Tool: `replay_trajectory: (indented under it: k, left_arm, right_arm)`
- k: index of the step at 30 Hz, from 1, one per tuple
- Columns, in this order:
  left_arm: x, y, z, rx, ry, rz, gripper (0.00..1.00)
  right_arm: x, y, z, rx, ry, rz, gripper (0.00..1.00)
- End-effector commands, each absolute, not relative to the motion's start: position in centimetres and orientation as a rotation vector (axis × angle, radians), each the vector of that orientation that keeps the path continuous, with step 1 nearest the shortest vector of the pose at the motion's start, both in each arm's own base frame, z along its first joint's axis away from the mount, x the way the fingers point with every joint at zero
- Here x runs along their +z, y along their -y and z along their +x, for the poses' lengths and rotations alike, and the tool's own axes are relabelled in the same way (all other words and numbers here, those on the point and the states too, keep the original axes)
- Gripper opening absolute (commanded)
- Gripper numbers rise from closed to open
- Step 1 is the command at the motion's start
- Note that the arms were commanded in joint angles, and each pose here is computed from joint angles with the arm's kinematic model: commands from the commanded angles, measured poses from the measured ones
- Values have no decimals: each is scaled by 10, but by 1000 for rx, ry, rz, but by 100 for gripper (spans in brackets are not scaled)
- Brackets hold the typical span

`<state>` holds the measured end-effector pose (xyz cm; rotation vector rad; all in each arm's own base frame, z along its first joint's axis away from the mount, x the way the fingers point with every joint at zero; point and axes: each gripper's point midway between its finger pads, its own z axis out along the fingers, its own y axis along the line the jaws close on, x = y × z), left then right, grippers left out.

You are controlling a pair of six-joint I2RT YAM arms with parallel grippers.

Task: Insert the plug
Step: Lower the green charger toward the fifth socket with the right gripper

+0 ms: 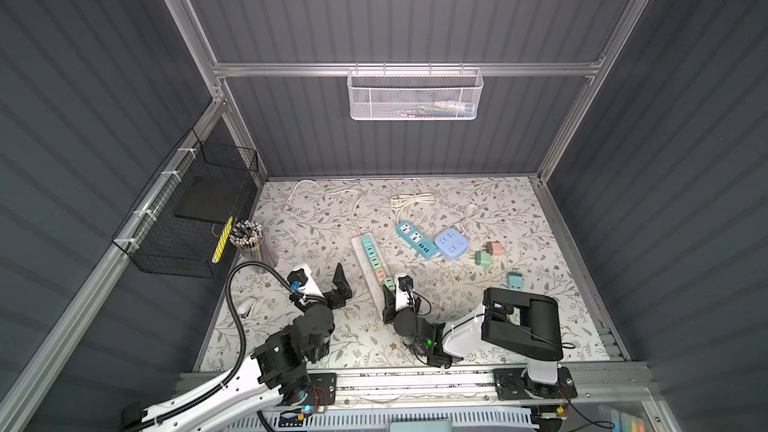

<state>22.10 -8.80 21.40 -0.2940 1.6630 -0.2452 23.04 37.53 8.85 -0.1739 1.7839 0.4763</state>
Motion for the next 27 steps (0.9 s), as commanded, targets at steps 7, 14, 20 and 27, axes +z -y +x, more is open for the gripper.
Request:
replay_trajectory:
  k: [7, 14, 20, 27]
  left_arm:
    - [214, 84, 220, -253, -1646, -300, 91]
    - [216, 86, 220, -253, -1647, -295, 91]
    - [214, 82, 219, -246, -1649, -303, 91]
    - [212, 85, 219, -263, -1652, -306, 91]
  right_arm:
    - [74, -361, 226, 349, -1802, -220, 23]
    - [66, -375, 227, 310, -1826, -249, 23]
    - [47, -382, 227, 219, -1870, -325, 23]
    - [21, -379, 225, 147, -1988, -361, 23]
